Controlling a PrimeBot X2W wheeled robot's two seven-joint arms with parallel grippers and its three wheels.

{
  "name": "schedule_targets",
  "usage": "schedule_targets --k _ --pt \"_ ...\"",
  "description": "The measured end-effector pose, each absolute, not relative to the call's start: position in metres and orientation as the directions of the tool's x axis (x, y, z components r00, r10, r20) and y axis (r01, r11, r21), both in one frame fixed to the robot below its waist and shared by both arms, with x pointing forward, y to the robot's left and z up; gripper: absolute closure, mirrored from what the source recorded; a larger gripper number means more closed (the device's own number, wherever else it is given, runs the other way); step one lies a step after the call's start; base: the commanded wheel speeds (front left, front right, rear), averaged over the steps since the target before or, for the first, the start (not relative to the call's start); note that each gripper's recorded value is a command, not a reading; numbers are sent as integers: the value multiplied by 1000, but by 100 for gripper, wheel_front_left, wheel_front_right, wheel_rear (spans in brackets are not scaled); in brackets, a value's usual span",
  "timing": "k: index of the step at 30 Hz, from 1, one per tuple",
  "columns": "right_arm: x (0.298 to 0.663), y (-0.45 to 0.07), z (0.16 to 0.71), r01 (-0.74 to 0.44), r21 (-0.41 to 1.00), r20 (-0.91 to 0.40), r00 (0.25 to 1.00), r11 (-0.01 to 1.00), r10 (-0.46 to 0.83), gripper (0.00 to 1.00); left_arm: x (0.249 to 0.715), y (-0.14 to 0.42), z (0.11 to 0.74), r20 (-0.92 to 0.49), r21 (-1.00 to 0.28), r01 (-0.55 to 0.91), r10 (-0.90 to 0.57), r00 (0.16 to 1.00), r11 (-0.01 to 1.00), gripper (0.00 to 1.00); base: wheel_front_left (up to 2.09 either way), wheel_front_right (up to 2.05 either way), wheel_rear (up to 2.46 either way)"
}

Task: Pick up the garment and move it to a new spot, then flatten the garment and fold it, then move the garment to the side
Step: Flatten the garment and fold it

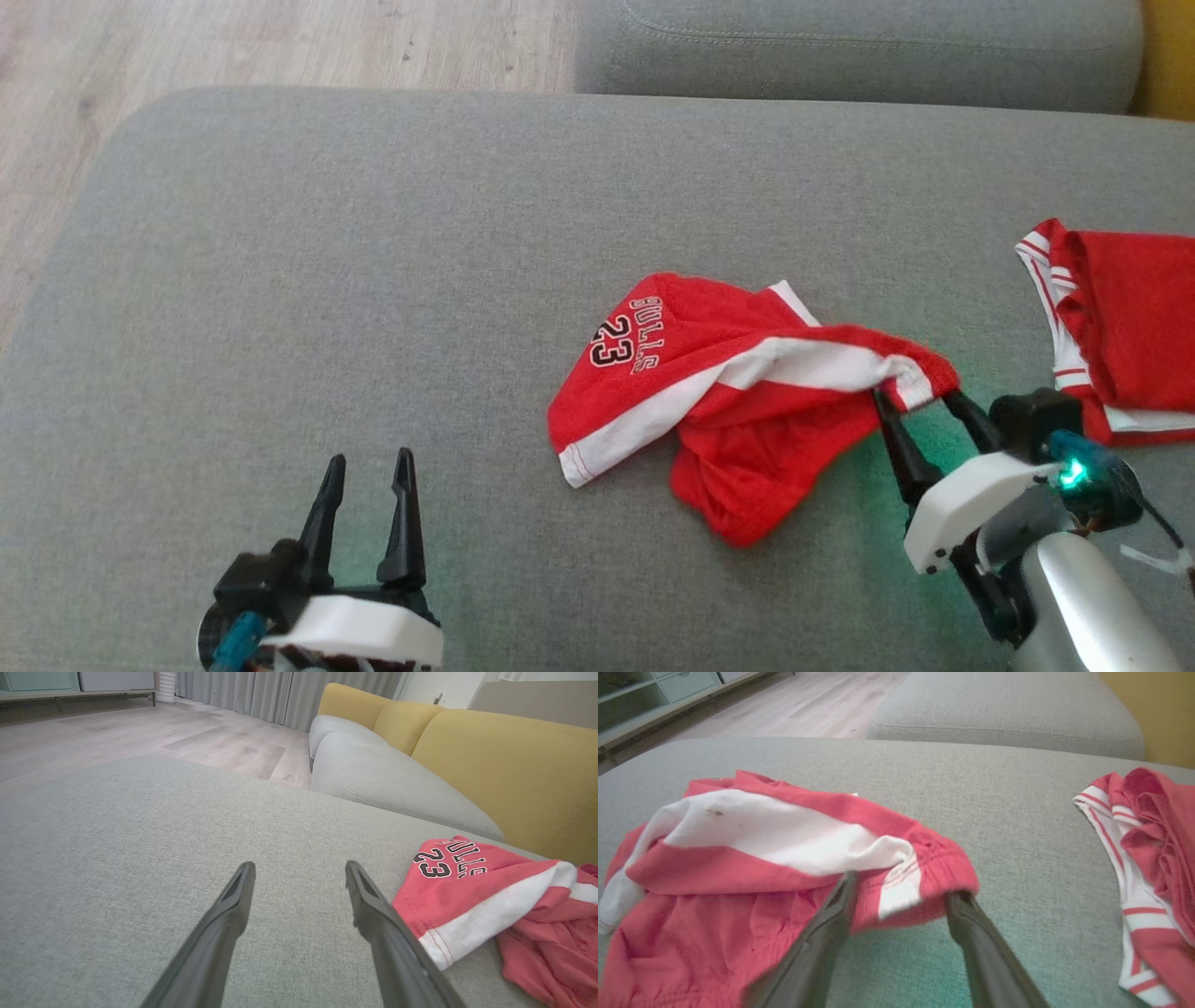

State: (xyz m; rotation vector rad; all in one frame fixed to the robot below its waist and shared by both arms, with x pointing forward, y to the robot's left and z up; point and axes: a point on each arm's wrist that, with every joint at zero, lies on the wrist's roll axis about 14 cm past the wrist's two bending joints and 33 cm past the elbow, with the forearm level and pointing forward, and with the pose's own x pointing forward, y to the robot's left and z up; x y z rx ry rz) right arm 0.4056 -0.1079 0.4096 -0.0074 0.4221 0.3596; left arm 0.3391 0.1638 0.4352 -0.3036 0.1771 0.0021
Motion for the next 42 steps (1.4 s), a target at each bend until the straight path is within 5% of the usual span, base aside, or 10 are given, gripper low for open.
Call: schedule_targets --k 11,22,42 --pt "384 -123 413 -269 109 -352 890 957 290 0 343 156 442 -151 -294 3 -49 987 956 0 0 0 0" --pt "392 -125 483 -226 107 -107 966 968 237 0 341 145 457 -98 -300 48 -81 992 953 0 0 0 0" --pt "376 -120 489 -222 138 -58 971 965 231 0 324 146 453 -109 -319 32 -70 992 947 0 0 0 0"
